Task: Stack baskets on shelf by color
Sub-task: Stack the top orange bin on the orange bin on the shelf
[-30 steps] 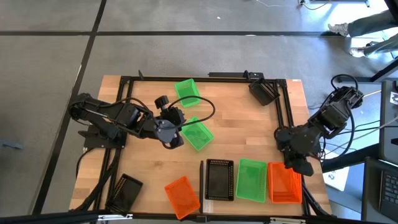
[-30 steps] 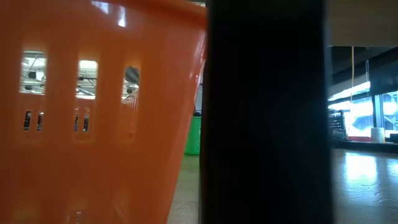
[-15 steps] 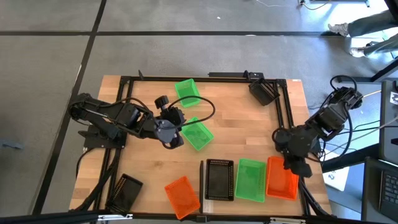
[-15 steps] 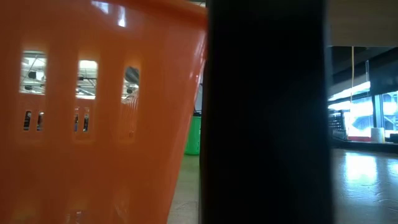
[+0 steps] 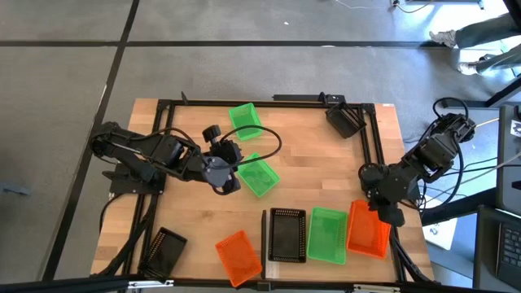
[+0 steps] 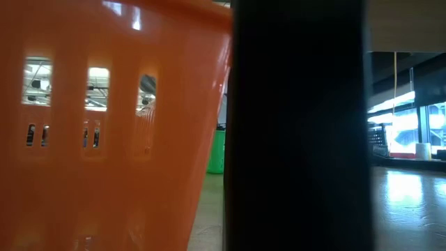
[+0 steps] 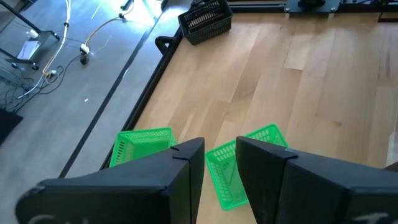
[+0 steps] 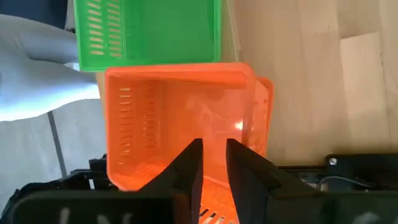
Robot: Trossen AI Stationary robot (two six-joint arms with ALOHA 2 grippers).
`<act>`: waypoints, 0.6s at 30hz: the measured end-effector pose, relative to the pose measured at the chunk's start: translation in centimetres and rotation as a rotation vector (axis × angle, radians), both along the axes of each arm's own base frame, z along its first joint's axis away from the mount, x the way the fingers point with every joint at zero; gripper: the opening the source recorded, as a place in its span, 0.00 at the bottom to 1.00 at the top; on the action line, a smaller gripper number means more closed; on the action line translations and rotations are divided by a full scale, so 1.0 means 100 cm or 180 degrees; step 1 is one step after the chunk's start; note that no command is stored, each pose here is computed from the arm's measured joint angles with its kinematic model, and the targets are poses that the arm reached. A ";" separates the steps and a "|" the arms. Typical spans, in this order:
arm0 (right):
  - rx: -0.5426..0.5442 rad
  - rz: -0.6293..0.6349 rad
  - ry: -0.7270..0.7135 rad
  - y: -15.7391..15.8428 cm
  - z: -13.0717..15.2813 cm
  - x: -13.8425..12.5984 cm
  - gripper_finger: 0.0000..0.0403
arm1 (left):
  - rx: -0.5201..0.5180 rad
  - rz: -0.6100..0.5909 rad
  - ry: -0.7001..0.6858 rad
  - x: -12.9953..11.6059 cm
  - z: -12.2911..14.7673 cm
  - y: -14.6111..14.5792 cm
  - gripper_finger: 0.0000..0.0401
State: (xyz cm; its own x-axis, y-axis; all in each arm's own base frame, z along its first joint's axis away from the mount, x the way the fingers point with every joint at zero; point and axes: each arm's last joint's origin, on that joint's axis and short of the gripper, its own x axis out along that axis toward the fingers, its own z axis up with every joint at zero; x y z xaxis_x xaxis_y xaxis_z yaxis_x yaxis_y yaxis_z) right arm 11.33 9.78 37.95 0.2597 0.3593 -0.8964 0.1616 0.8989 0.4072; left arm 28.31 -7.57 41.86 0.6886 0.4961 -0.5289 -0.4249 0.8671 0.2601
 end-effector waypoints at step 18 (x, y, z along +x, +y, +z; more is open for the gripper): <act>-0.0176 -0.0074 -0.0199 -0.008 0.017 -0.006 0.18 | -0.0001 0.0000 -0.0002 0.000 0.000 0.000 0.21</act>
